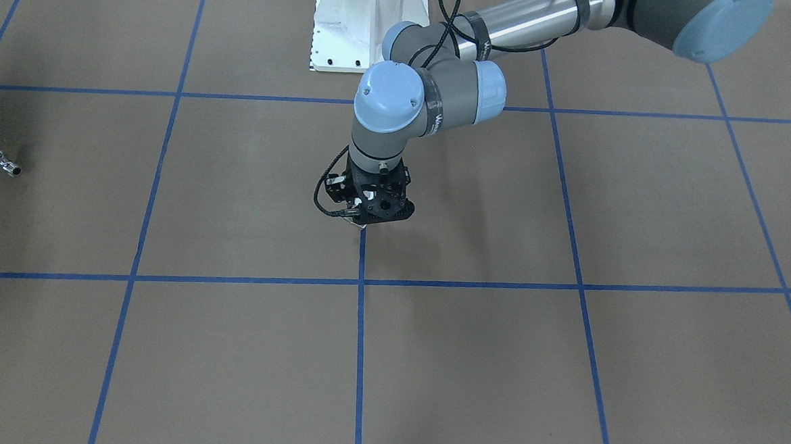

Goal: Assemble PPR valve and pipe with both arms

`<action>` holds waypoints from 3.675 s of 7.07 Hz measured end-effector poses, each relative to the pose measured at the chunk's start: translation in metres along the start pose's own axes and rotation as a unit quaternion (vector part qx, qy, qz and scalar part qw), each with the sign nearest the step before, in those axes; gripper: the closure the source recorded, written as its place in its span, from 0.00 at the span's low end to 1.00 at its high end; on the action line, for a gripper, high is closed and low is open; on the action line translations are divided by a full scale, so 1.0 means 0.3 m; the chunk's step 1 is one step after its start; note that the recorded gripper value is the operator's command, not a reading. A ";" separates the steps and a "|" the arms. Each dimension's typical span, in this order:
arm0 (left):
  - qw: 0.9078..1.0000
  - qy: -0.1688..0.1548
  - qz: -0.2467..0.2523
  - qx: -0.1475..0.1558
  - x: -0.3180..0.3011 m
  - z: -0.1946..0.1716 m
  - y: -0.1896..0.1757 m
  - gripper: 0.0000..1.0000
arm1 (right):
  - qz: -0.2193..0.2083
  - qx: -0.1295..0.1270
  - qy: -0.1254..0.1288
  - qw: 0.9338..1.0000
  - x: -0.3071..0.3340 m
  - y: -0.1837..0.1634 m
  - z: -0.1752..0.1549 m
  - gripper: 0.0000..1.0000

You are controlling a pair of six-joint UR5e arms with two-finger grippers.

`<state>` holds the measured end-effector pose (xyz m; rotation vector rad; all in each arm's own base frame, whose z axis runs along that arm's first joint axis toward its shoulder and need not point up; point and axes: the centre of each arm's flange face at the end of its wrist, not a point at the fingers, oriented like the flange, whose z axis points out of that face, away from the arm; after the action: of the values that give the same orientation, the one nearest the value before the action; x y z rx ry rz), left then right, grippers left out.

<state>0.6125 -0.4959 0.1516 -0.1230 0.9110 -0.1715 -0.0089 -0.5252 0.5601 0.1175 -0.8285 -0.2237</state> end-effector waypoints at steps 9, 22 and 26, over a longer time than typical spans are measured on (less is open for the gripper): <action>1.000 0.011 0.014 0.013 0.015 -0.054 0.010 0.00 | -0.001 0.001 0.000 1.000 -0.003 -0.001 -0.005 0.00; 0.927 -0.092 0.362 0.028 -1.994 -0.925 -0.339 0.00 | 0.043 0.057 0.014 0.997 -0.366 0.272 0.322 0.00; 0.928 -0.092 0.360 0.030 -2.069 -0.944 -0.331 0.00 | -0.013 0.034 0.037 0.999 -0.247 0.361 0.428 0.02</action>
<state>0.0053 -0.4788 0.4777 0.2517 0.7128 0.4900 -0.1363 -0.4041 0.6138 0.1999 -0.7619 -0.2137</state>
